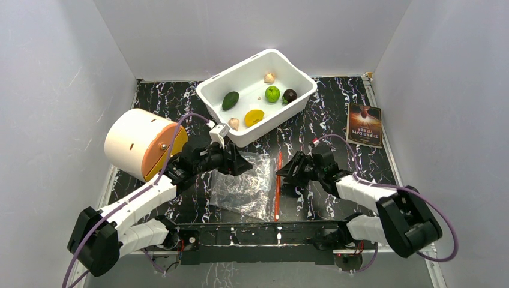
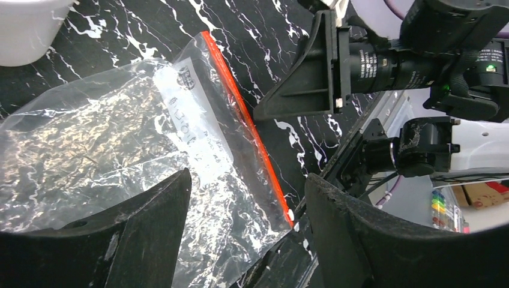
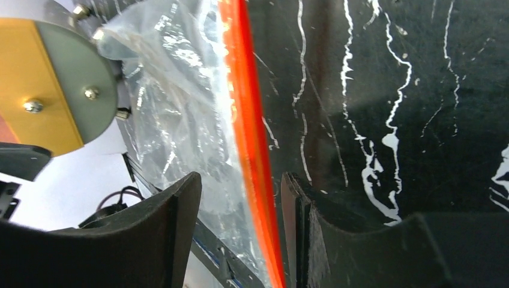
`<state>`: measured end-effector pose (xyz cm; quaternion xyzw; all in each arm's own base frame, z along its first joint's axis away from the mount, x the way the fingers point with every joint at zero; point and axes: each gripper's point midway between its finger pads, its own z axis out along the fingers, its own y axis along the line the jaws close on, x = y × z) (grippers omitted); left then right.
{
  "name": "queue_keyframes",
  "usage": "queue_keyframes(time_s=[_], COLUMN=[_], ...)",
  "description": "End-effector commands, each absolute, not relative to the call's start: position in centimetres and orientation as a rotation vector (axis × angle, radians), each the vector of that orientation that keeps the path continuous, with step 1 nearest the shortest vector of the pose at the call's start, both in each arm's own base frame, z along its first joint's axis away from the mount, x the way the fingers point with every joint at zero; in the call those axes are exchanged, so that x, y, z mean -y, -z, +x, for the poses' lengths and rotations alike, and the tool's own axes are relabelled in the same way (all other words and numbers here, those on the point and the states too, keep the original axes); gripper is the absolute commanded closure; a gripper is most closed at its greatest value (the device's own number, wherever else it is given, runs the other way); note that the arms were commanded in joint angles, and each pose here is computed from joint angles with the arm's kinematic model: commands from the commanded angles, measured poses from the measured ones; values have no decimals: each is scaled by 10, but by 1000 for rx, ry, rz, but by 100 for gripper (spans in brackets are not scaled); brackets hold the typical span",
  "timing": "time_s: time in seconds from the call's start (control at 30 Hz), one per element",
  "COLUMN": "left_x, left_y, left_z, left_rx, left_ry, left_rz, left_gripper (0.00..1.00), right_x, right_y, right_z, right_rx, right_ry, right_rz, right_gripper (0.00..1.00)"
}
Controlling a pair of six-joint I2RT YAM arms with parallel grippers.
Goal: Place the food in the zip-top bag and seal the zipper
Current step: Pick up the zipper food storage bag at the center of the board.
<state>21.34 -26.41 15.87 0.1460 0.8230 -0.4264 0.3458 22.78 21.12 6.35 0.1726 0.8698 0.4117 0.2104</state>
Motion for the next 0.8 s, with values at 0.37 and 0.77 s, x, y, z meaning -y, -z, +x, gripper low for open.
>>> queue_keyframes(time_s=[0.37,0.77], left_x=[263,262], left_y=[-159,-154], left_z=[210,201], left_rx=[-2114,-2133], left_ry=[1026,1010], left_rz=[483,491], left_gripper=[35,38], right_x=[-244,-269], right_y=[-72,-119], right_z=[241,242], right_rx=[-2366,-2268], right_ry=[-1305,-1466], right_rz=[332,364], right_gripper=[68,100])
